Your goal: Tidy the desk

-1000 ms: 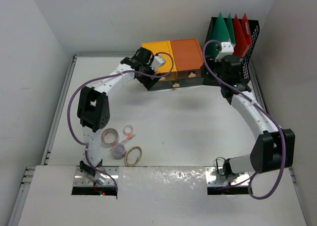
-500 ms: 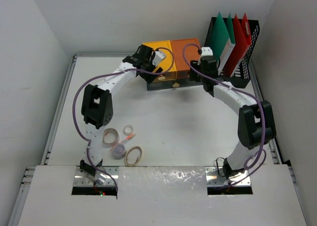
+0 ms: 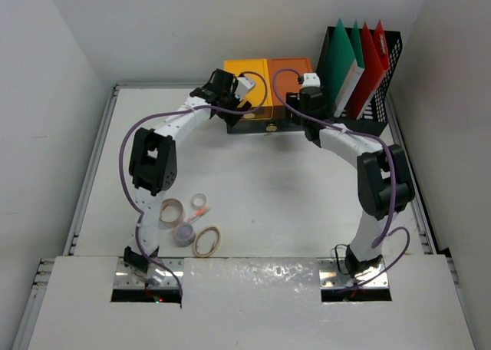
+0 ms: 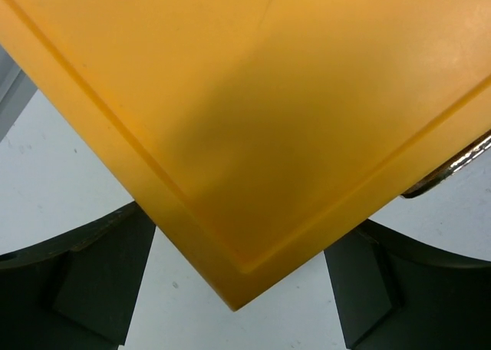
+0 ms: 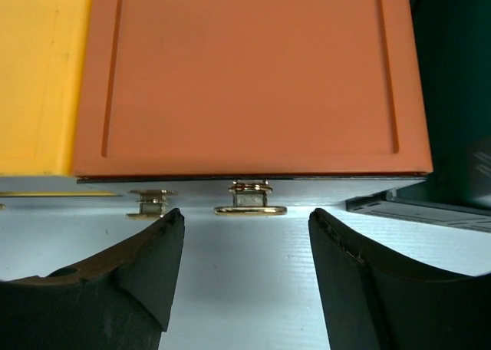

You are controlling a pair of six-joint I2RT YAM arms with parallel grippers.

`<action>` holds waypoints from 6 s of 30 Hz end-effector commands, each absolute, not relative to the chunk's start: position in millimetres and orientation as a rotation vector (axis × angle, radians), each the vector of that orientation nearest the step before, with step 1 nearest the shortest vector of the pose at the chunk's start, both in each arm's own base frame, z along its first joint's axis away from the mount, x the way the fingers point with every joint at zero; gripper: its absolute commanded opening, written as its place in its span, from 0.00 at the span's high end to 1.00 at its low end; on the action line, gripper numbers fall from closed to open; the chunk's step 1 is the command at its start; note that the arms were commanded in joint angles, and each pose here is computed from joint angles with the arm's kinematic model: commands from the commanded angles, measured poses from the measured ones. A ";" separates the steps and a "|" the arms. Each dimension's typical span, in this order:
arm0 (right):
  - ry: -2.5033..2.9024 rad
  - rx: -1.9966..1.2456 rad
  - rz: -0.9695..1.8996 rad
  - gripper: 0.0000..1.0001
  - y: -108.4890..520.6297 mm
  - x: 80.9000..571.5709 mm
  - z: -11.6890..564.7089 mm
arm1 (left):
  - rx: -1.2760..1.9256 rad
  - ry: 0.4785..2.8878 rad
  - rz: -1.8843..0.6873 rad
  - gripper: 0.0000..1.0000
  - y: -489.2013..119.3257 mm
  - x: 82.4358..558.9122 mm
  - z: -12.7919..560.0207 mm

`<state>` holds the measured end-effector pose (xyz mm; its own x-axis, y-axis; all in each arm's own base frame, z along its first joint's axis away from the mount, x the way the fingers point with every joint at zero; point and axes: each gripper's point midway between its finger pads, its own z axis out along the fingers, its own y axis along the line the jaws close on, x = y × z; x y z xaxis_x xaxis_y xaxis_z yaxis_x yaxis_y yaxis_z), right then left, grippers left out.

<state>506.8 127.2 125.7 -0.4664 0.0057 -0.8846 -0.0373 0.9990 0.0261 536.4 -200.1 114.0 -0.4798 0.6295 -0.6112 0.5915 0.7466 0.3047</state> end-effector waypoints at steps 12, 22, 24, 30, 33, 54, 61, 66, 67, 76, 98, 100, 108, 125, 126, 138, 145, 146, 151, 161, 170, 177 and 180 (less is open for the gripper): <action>1.937 0.122 -0.039 0.46 126.5 539.6 144.5 | 0.887 2.106 0.040 0.16 -197.5 533.7 152.7; 1.920 0.185 -0.114 0.61 114.2 537.4 132.2 | 0.905 2.109 0.054 0.15 -194.7 533.0 148.4; 1.905 0.194 -0.118 0.68 113.1 537.1 134.2 | 0.906 2.105 0.053 0.15 -195.1 533.5 148.9; 1.941 0.184 -0.113 1.00 114.3 525.2 126.1 | 0.894 2.112 0.052 0.14 -193.7 536.2 145.1; 1.967 0.167 -0.095 1.00 118.6 507.2 116.4 | 0.892 2.116 0.050 0.13 -194.0 536.5 143.2; 2.255 -0.128 0.081 0.42 144.6 400.1 105.1 | 0.857 2.130 0.041 0.12 -191.9 532.8 151.3; 2.235 -0.308 0.103 0.01 146.9 385.2 157.0 | 0.842 2.173 0.088 0.08 -174.5 509.0 173.2; 2.113 -0.463 0.273 0.03 164.5 354.7 184.8 | 0.791 2.150 0.162 0.07 -148.7 477.4 218.1; 2.111 -0.472 0.275 0.06 164.8 350.6 183.9 | 0.783 2.166 0.169 0.07 -143.0 467.8 217.2; 2.029 -0.983 0.604 0.17 290.6 255.7 140.0 | 0.438 2.301 0.142 0.06 -18.2 383.4 245.8; 2.142 -1.209 0.594 0.16 480.8 261.7 34.6 | 0.151 2.407 0.262 0.06 96.6 278.8 162.9; 2.151 -1.223 0.575 0.16 481.6 260.3 26.0 | 0.149 2.410 0.258 0.06 96.5 279.3 157.9; 2.167 -1.226 0.508 0.18 473.0 261.2 13.7 | 0.162 2.420 0.219 0.06 92.7 283.6 148.2; 1.806 -1.516 0.729 0.14 466.9 186.7 97.5 | 0.156 2.434 0.211 0.06 93.1 285.4 143.8; 1.775 -1.577 0.772 0.13 472.2 168.5 96.9 | 0.155 2.432 0.210 0.06 92.9 285.8 144.3; 1.727 -1.742 0.775 0.13 508.0 129.2 58.1 | 0.168 2.436 0.204 0.06 90.9 282.8 146.9; 1.743 -1.686 0.676 0.14 511.0 147.2 48.4 | 0.175 2.437 0.190 0.06 89.1 282.4 144.8; 1.745 -1.679 0.677 0.14 512.1 147.6 48.1 | 0.176 2.437 0.189 0.06 89.0 282.8 144.5; 1.703 -1.721 0.786 0.13 517.9 132.7 52.2 | 0.180 2.439 0.193 0.06 89.7 282.7 143.0; 1.636 -1.738 0.882 0.12 531.8 112.5 53.6 | 0.186 2.443 0.194 0.06 89.6 281.8 140.9; 1.643 -1.693 0.868 0.12 548.5 122.2 46.5 | 0.195 2.448 0.203 0.06 90.5 280.2 141.0; 1.623 -1.693 0.865 0.13 556.2 125.2 42.4 | 0.197 2.445 0.210 0.06 91.4 280.7 141.8; 1.625 -1.703 0.876 0.14 556.5 123.1 38.5 | 0.199 2.448 0.216 0.06 92.2 280.1 141.6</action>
